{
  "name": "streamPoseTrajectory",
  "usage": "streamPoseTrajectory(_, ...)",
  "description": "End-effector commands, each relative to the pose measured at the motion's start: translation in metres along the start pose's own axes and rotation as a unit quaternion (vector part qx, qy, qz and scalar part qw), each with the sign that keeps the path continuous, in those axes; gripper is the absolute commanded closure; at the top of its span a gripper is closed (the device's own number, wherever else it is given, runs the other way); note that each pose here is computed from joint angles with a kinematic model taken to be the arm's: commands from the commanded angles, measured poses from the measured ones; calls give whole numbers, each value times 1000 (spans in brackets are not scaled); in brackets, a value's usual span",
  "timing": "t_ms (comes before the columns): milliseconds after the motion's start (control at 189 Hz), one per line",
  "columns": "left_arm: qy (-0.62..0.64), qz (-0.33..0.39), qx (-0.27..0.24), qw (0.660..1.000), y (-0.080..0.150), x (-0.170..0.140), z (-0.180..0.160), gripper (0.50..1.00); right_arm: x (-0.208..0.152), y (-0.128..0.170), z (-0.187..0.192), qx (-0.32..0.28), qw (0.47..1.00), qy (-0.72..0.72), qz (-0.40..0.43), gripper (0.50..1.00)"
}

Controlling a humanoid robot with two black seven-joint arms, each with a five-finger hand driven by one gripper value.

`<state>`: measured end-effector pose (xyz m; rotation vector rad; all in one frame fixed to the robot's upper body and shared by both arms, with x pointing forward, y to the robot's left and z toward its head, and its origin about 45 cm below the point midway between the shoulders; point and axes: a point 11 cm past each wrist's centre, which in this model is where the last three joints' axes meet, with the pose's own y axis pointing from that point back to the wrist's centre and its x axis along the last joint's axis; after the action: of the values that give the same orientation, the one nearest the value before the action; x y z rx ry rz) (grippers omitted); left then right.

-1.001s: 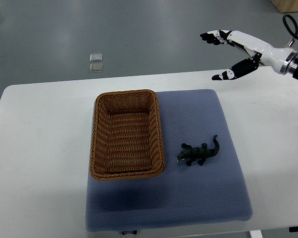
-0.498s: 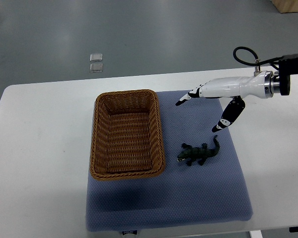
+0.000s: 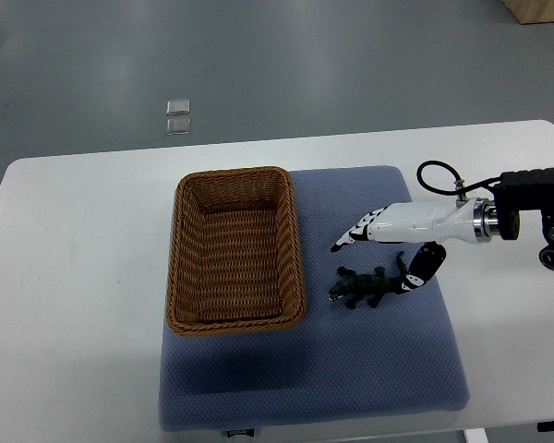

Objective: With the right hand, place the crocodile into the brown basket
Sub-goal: 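Close the right hand fingers around the green crocodile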

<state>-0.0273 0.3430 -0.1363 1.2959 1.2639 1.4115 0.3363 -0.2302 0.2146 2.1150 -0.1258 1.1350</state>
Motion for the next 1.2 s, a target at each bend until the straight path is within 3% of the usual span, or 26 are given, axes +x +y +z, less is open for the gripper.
streamPoseTrajectory(0,0,-1,0,1000,0,0,0,500,-16,-2,6,-16,1000,-10,6,599)
streamPoseTrajectory(593,0,0,0,1000,0,0,0,500,-37,-10,24,-54,998,-4,31,634)
streamPoseTrajectory(762,0,0,0,1000,0,0,0,500,-37,-10,24,-54,998,-3,33,695)
streamPoseTrajectory(1196,0,0,0,1000,0,0,0,500,-46,-19,16,-42,999,-7,26,699)
